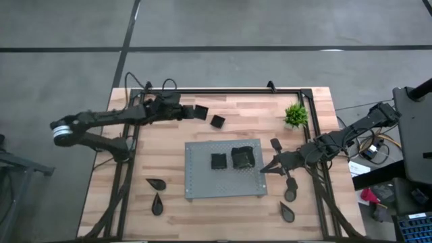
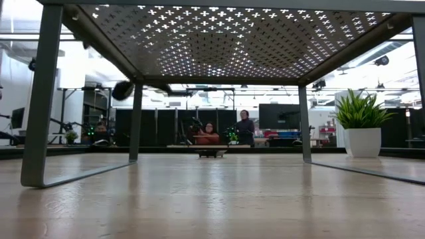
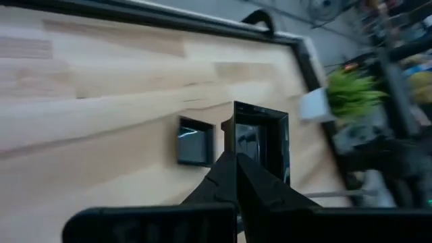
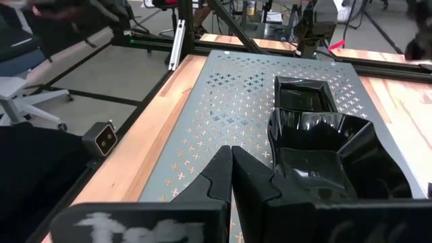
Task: Pick & Place Mini shaped plates
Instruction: Stack the square plate on top of the square plate on the shelf
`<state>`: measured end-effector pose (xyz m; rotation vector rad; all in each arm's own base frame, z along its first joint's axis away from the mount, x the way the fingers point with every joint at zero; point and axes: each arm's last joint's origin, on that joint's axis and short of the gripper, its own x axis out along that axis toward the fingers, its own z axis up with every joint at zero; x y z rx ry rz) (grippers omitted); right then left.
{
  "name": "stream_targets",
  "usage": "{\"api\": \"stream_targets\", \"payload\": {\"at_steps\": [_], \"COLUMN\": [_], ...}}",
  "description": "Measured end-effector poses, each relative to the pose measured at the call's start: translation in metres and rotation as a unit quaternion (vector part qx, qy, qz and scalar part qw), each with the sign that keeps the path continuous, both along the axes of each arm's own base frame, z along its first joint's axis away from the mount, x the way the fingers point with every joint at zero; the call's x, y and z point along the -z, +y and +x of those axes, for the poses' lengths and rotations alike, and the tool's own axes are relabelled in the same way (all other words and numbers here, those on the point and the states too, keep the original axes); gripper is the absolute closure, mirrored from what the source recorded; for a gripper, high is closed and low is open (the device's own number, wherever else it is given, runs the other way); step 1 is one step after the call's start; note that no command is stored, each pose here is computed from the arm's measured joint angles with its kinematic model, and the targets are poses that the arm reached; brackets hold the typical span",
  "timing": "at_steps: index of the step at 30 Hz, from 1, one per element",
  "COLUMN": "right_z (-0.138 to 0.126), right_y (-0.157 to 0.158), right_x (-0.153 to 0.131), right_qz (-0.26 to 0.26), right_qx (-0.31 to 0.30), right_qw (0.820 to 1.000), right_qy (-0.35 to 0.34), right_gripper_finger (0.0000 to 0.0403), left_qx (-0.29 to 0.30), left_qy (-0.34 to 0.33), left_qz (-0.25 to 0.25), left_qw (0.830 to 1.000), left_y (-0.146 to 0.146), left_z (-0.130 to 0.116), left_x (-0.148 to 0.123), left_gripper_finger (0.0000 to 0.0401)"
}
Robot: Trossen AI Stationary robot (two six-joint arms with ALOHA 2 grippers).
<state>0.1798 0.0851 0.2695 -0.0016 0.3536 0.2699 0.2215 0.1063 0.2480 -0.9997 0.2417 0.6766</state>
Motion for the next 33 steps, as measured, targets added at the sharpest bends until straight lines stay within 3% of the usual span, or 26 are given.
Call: {"api": "stream_targets", "payload": {"at_steps": [8, 14, 21, 24, 27, 33], "right_z": [0.000, -0.001, 0.000, 0.000, 0.000, 0.000], "right_y": [0.000, 0.000, 0.000, 0.000, 0.000, 0.000], "right_x": [0.001, 0.002, 0.002, 0.001, 0.001, 0.001], "right_qz": [0.002, 0.002, 0.002, 0.002, 0.003, 0.006], "right_qx": [0.002, 0.002, 0.002, 0.002, 0.002, 0.004], "right_qw": [1.000, 1.000, 1.000, 1.000, 1.000, 1.000], "right_qy": [0.009, 0.009, 0.009, 0.008, 0.006, 0.007], "right_gripper_finger": [0.0394, 0.0394, 0.0394, 0.0394, 0.0394, 0.0394], "left_qx": [0.026, 0.048, 0.035, 0.007, 0.003, 0.043], "left_qy": [-0.078, -0.108, -0.157, -0.158, -0.167, -0.169], "left_qz": [-0.014, 0.001, 0.034, 0.048, 0.028, 0.010], "left_qw": [0.996, 0.993, 0.986, 0.986, 0.986, 0.985], "left_y": [-0.052, -0.109, -0.165, -0.181, -0.192, -0.204], "left_z": [-0.002, 0.009, 0.011, 0.016, 0.030, 0.054], "left_x": [-0.027, -0.030, -0.036, -0.030, -0.024, -0.030], "left_gripper_finger": [0.0401, 0.0401, 0.0401, 0.0401, 0.0401, 0.0401]}}
